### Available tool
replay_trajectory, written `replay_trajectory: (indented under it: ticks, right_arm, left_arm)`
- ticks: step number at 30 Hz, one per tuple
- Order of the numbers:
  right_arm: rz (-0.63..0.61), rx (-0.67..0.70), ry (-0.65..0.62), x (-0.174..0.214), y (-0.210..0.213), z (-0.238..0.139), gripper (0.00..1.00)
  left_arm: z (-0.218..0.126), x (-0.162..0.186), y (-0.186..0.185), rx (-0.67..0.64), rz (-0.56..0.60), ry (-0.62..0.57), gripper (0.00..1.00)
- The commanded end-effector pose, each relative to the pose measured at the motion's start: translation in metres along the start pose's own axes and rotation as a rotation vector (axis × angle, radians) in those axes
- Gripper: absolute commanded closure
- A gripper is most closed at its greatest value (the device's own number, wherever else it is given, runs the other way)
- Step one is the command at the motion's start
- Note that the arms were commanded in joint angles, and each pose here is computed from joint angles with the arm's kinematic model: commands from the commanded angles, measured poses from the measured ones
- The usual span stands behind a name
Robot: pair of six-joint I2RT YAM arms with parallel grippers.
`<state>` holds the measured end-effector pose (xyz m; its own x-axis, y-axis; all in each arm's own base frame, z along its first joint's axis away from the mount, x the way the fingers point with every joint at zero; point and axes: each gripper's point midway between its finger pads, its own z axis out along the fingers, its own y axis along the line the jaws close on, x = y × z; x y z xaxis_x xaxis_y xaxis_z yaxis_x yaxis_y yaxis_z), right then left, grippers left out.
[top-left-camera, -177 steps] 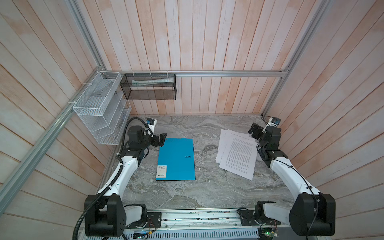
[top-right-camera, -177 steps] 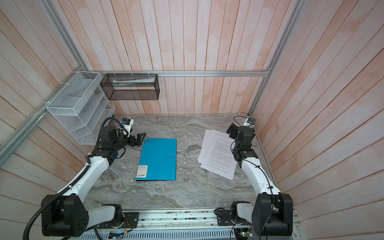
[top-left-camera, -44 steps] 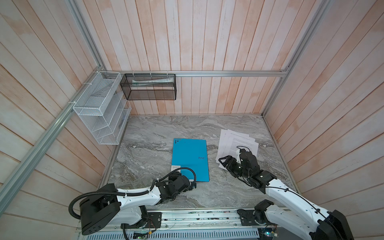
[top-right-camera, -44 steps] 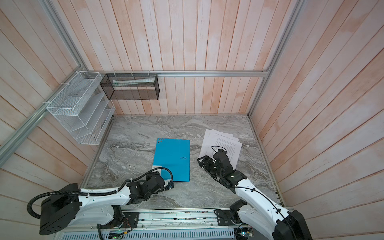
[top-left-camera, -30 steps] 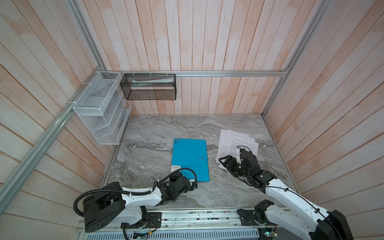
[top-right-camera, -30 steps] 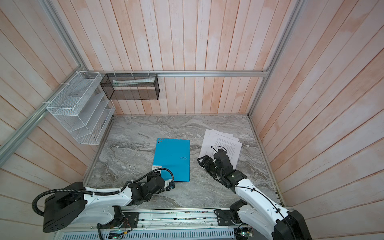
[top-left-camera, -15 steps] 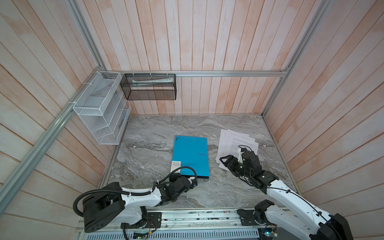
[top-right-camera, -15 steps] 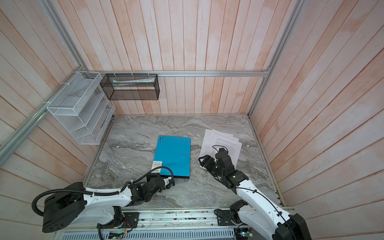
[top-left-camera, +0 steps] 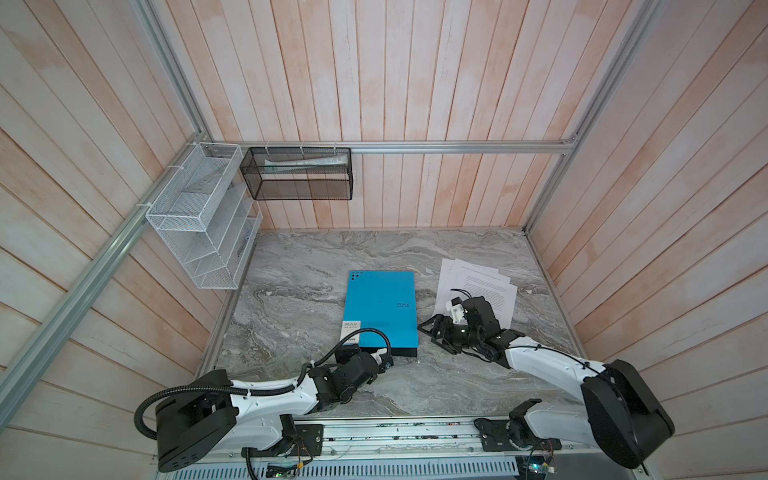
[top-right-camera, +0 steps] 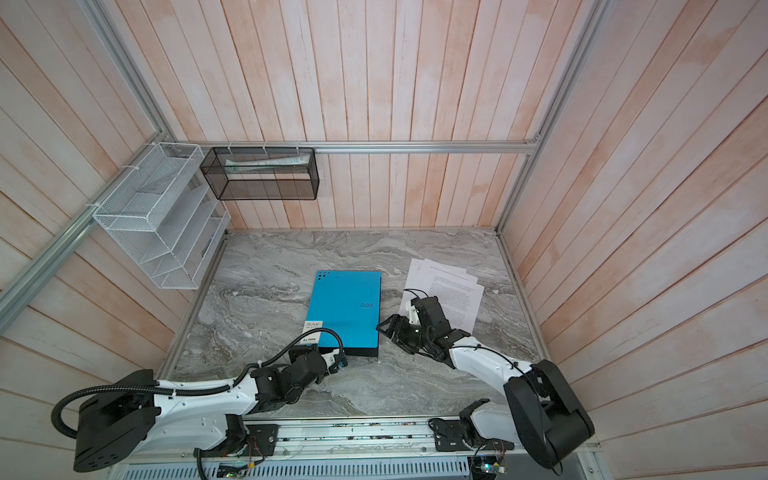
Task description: Put the files into the folder
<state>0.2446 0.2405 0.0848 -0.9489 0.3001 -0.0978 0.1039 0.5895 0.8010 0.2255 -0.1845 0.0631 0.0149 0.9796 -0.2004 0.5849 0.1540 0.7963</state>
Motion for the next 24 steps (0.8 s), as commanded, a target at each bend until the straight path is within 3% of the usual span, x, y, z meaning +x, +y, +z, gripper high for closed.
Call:
replay_trajectory:
  ticks: [1,7,9,14,22,24]
  right_arm:
    - [-0.125,-0.120,0.054,-0.003,0.048,0.012,0.23]
    - [-0.150,-0.143,0.112,0.003,0.061,0.040,0.26]
    - [-0.153,-0.139,0.114,0.003,0.062,0.044,0.35]
    - [-0.158,-0.145,0.118,0.002,0.064,0.048,0.69]
    - [-0.191,-0.115,0.092,-0.008,0.074,0.045,0.85]
    - [-0.204,-0.101,0.093,-0.011,0.076,0.044,0.95]
  left_arm:
    - [-0.003,-0.005,0.005,0.002,-0.051,-0.014,1.00]
    - [-0.005,-0.009,0.006,0.011,-0.067,-0.030,1.00]
    - [-0.007,-0.010,0.009,0.010,-0.087,-0.040,1.00]
    - [-0.018,-0.016,0.011,0.046,-0.111,-0.095,0.75]
    - [-0.028,-0.020,0.013,0.099,-0.090,-0.118,0.48]
    - [-0.028,-0.022,0.024,0.085,-0.128,-0.123,0.41]
